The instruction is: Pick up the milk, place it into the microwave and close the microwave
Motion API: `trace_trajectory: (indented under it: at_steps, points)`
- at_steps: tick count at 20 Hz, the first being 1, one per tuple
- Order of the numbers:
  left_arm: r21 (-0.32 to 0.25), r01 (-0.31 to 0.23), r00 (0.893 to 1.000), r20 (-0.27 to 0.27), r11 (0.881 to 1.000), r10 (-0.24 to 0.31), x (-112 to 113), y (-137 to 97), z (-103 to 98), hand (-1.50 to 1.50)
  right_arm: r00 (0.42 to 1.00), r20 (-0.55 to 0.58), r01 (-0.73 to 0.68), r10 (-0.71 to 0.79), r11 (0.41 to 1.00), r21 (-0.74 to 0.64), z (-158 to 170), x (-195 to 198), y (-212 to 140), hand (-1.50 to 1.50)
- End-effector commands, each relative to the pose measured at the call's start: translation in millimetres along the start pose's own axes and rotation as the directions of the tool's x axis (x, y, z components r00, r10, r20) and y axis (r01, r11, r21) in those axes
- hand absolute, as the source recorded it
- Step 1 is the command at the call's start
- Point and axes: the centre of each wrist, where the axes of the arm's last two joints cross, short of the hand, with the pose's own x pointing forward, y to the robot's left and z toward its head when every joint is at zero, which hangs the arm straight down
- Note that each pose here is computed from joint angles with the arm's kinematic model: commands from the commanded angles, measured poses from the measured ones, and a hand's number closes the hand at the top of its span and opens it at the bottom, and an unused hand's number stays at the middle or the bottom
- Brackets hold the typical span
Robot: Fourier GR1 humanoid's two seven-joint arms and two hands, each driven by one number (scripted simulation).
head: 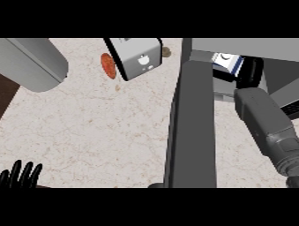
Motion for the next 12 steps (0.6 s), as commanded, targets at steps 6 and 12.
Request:
trace_trajectory:
  at_steps: [6,12]
  points:
    - [-0.034,0.014,1.0,0.002,0.999,-0.013,0,4,-5,-1.5,0.858,-0.232,-0.483,0.458,0.874,-0.062,40,-66,-40,-1.5]
    - [-0.039,0.014,1.0,-0.001,0.999,-0.014,-4,1,-14,-1.5,0.92,-0.031,-0.385,0.392,0.914,0.131,27,-42,-21,-1.5]
